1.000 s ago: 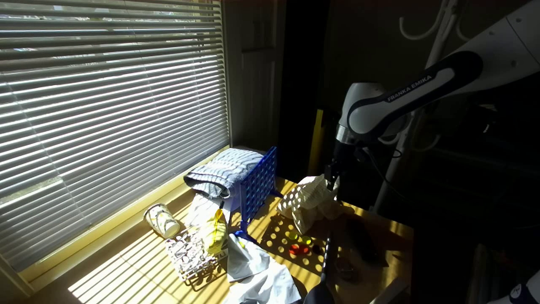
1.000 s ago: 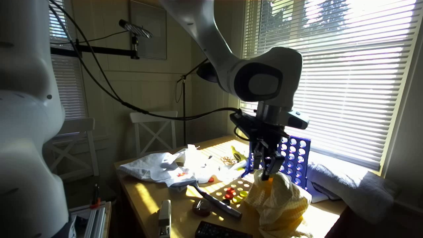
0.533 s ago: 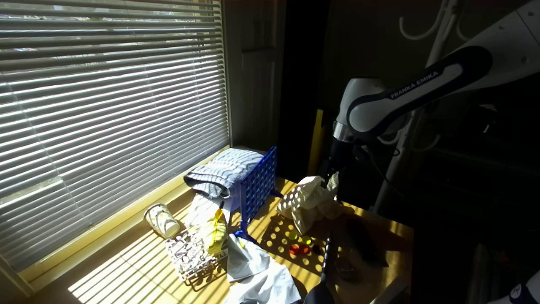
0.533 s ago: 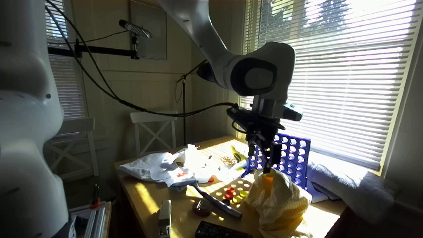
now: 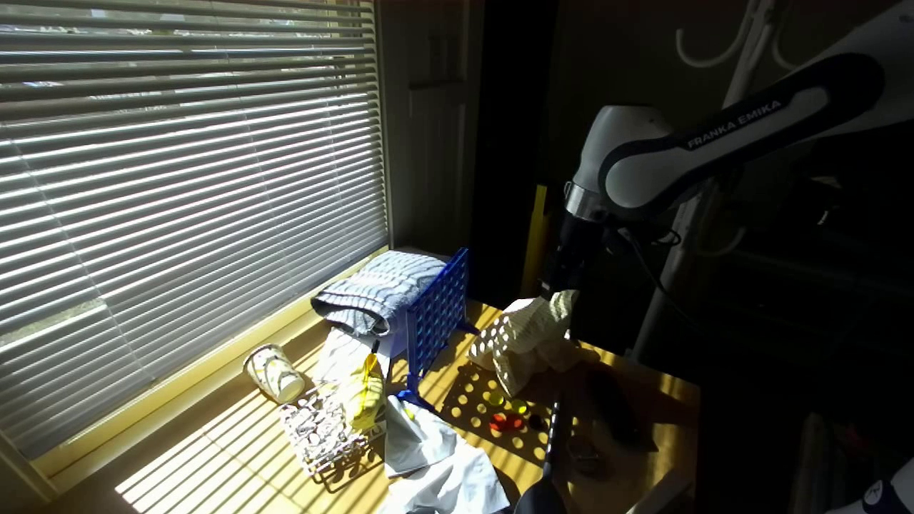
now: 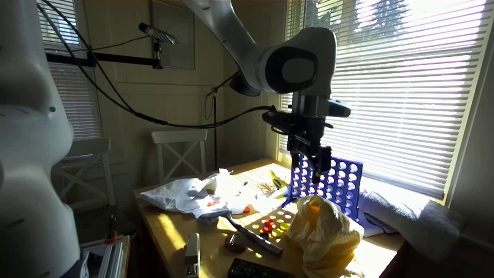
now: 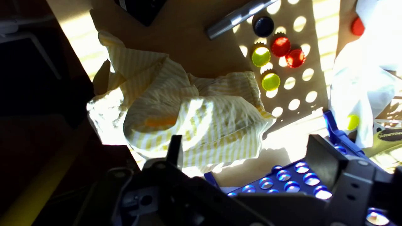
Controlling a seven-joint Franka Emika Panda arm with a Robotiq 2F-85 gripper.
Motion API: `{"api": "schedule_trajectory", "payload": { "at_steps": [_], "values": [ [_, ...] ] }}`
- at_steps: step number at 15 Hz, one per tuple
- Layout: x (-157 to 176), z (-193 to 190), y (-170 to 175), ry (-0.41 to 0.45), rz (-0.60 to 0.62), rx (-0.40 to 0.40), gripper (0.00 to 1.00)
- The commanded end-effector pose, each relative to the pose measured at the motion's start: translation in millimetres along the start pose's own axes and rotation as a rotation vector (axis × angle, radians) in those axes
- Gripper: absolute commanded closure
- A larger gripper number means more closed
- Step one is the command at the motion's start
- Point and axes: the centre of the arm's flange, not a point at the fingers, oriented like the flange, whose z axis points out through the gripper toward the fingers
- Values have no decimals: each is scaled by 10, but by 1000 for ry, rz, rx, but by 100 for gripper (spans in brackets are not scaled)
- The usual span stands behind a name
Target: Take the cloth off of the coat hanger and put it on the table
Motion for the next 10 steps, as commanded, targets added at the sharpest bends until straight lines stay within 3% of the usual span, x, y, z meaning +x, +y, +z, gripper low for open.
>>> {"api": "schedule_trajectory", "payload": {
  "at_steps": [1, 5, 10],
  "values": [
    [-64, -225, -49, 45, -18, -58, 0],
    [-84, -432, -83, 95, -37, -76, 0],
    [0, -324, -37, 65, -40, -57, 0]
  ]
}}
